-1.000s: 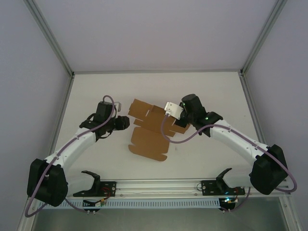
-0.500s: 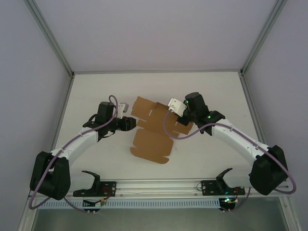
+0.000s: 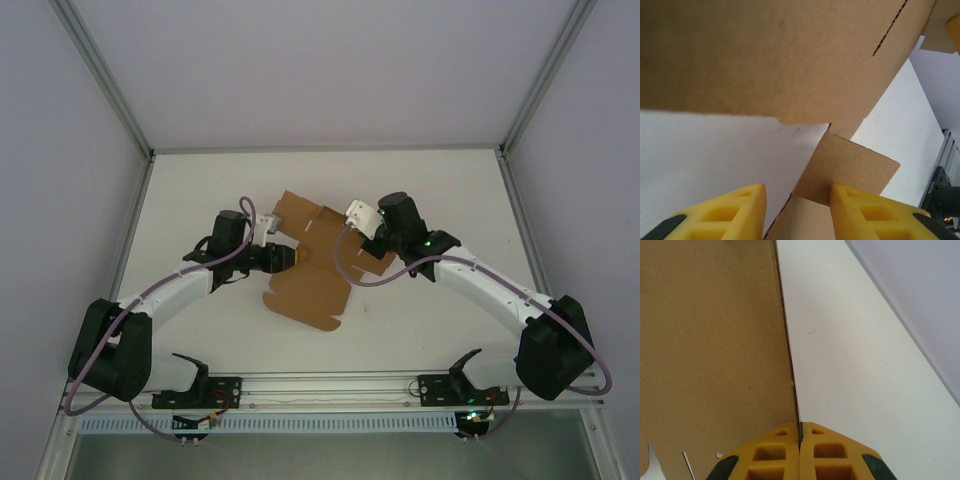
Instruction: Assemble paper box
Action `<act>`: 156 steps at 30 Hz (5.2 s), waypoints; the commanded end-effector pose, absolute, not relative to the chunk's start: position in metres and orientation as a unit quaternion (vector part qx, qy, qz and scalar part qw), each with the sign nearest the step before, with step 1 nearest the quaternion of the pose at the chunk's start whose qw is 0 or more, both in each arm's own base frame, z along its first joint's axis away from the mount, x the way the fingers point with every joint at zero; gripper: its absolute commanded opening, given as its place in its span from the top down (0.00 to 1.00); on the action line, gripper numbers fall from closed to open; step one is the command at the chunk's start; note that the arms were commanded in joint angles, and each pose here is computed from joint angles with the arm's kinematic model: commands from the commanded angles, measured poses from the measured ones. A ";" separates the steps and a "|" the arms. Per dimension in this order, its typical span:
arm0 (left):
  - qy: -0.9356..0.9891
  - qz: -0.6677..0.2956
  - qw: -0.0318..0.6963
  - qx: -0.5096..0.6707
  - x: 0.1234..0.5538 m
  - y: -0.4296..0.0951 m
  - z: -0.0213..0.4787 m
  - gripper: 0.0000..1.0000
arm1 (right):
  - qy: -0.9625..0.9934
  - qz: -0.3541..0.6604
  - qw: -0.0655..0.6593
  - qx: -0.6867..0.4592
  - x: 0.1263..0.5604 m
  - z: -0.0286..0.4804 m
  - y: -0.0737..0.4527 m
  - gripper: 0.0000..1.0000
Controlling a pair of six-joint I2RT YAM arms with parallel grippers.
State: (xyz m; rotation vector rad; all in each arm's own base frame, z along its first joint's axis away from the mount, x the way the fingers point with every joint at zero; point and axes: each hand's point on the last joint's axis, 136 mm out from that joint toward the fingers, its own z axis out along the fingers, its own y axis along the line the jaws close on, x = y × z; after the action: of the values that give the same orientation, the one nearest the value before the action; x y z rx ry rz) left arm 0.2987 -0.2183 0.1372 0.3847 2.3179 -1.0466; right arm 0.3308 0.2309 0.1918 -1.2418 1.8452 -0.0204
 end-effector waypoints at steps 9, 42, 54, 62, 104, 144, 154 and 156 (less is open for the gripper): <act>0.825 -0.437 0.303 0.193 0.316 -0.249 0.157 0.65 | 0.707 0.097 0.469 -0.521 0.302 0.210 0.266 1.00; 0.891 -0.294 0.327 0.111 0.288 -0.183 0.132 0.11 | 0.689 -0.083 0.471 -0.544 0.348 0.212 0.232 1.00; 0.887 -0.367 0.271 0.073 0.294 -0.208 0.090 0.29 | 0.667 -0.094 0.463 -0.576 0.353 0.211 0.245 1.00; 0.879 -0.405 0.240 0.072 0.302 -0.228 0.079 0.69 | 0.666 -0.094 0.455 -0.583 0.349 0.199 0.248 1.00; 0.917 -0.332 0.219 0.020 0.297 -0.215 0.059 0.49 | 0.554 -0.342 0.460 -0.603 0.361 0.114 0.269 1.00; 0.876 -0.283 0.200 0.336 0.390 -0.191 0.120 0.31 | 0.584 -0.285 0.480 -0.590 0.352 0.124 0.274 1.00; 0.891 -0.280 0.156 0.321 0.376 -0.189 0.101 0.83 | 0.586 -0.287 0.488 -0.579 0.358 0.129 0.277 1.00; 0.901 -0.265 0.161 0.304 0.379 -0.186 0.100 0.87 | 0.586 -0.285 0.490 -0.579 0.357 0.130 0.277 1.00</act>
State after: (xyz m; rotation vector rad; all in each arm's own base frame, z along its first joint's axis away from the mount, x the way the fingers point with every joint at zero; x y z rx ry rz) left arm 0.3829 -0.1830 0.1011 0.8964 2.5440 -0.7613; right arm 0.3559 0.2634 0.1163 -1.4504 1.4412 -0.7541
